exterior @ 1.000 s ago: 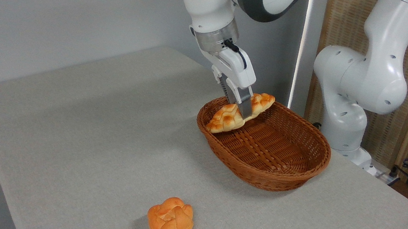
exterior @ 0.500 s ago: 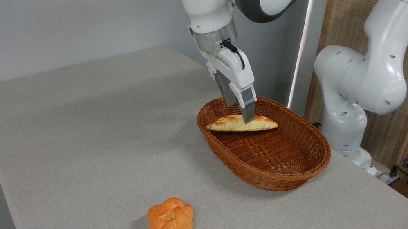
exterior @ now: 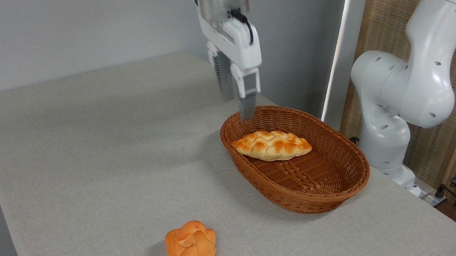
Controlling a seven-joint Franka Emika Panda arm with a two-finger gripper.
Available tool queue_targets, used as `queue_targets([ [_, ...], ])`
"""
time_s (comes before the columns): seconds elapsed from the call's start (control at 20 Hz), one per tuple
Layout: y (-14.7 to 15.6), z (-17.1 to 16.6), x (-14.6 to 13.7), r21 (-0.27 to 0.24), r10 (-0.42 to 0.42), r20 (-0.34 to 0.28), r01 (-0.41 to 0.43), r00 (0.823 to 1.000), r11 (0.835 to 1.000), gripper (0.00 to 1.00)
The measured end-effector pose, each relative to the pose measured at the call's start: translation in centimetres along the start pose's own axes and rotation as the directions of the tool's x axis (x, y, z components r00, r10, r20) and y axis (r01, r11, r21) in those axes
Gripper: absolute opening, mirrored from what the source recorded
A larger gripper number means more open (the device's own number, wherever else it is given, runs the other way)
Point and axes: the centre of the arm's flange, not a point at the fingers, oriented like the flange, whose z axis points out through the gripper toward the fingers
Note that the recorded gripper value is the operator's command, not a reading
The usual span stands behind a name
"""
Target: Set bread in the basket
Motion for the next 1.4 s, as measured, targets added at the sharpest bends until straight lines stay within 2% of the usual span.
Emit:
queue_targets([
  [0.1, -2.5, -3.2, -0.2, 0.052, -0.008, -0.068, 0.011, 0.998, 0.999, 1.0],
  [0.25, -7.8, -8.3, -2.5, 0.102, 0.017, -0.163, 0.0, 0.986, 0.995, 1.0],
  [0.4, -12.8, -11.9, -3.8, 0.137, 0.001, -0.217, 0.03, 0.976, 0.99, 1.0],
  [0.5, -14.8, -13.0, -2.7, 0.141, -0.007, -0.216, 0.039, 0.976, 0.989, 1.0],
  [0.7, -17.4, -13.6, -0.7, 0.093, -0.019, -0.165, 0.035, 0.986, 0.995, 1.0],
  [1.05, -18.2, -13.1, -0.7, 0.048, -0.103, -0.138, 0.111, 0.985, 0.993, 1.0],
  [1.4, -19.0, -11.1, -0.9, 0.016, -0.119, -0.11, 0.122, 0.987, 0.992, 1.0],
])
